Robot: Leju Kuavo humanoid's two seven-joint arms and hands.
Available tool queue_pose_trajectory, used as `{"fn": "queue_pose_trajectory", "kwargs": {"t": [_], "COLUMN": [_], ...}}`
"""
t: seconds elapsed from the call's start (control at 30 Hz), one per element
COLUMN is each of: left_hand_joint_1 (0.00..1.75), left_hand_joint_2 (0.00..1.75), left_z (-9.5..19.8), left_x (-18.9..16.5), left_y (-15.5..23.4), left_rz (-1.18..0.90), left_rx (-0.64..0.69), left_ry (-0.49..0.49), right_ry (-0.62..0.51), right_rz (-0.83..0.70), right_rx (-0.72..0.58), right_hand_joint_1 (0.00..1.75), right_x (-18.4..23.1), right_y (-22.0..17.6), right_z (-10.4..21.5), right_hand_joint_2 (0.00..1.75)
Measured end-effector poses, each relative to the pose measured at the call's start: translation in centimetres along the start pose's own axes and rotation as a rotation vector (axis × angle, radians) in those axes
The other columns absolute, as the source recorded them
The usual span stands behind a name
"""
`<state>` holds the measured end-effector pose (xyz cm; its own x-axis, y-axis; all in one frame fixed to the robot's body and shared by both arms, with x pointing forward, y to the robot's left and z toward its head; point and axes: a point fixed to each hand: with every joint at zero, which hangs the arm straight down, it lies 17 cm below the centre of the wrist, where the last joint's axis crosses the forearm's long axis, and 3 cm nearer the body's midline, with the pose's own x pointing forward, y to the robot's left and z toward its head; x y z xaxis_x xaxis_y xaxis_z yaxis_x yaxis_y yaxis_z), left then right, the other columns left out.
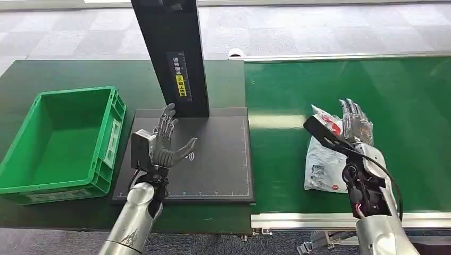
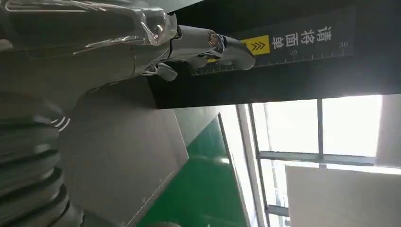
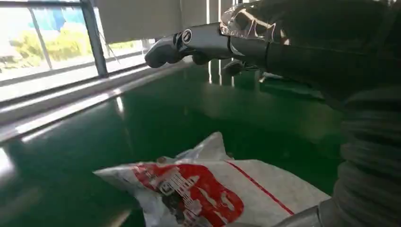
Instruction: Moved the parcel from conveyor to table for the left to box.
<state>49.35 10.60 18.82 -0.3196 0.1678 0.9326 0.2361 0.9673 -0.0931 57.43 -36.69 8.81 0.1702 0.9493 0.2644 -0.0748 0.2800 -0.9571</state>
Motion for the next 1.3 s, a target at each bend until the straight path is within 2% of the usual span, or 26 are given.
{"fn": "queue_pose_trajectory", "kwargs": {"t": [0.07, 0.2, 0.73, 0.87, 1.03, 1.07, 1.3], "left_hand_joint_1": [0.00, 0.00, 0.00, 0.00, 0.00, 0.00, 0.00], "left_hand_joint_2": [1.75, 1.75, 1.75, 1.75, 1.75, 1.75, 1.75], "left_z": [0.0, -0.1, -0.1, -0.1, 0.1, 0.1, 0.3], "left_x": [-0.1, -0.4, -1.0, -1.2, -1.9, -2.0, -2.4], "left_y": [-0.1, -0.1, -0.4, -0.6, -1.2, -1.3, -1.3], "left_rz": [-0.001, -0.003, -0.003, -0.006, -0.010, -0.008, -0.008], "left_rx": [-0.002, -0.004, -0.011, -0.017, -0.026, -0.027, -0.026], "left_ry": [0.003, 0.011, 0.026, 0.033, 0.051, 0.053, 0.065], "right_ry": [0.081, 0.136, 0.171, 0.220, 0.234, 0.229, 0.173], "right_rz": [0.032, 0.060, 0.067, 0.097, 0.120, 0.118, 0.101], "right_rx": [0.109, 0.194, 0.257, 0.407, 0.533, 0.552, 0.654], "right_hand_joint_1": [0.00, 0.00, 0.00, 0.00, 0.00, 1.75, 1.75], "right_x": [-2.1, -4.1, -5.3, -6.9, -8.1, -8.2, -7.5], "right_y": [2.4, 5.0, 6.6, 9.4, 11.7, 11.9, 12.7], "right_z": [0.4, 1.2, 1.7, 3.4, 5.1, 5.2, 5.9], "right_hand_joint_2": [1.75, 1.75, 1.75, 1.75, 1.75, 1.75, 1.75]}}
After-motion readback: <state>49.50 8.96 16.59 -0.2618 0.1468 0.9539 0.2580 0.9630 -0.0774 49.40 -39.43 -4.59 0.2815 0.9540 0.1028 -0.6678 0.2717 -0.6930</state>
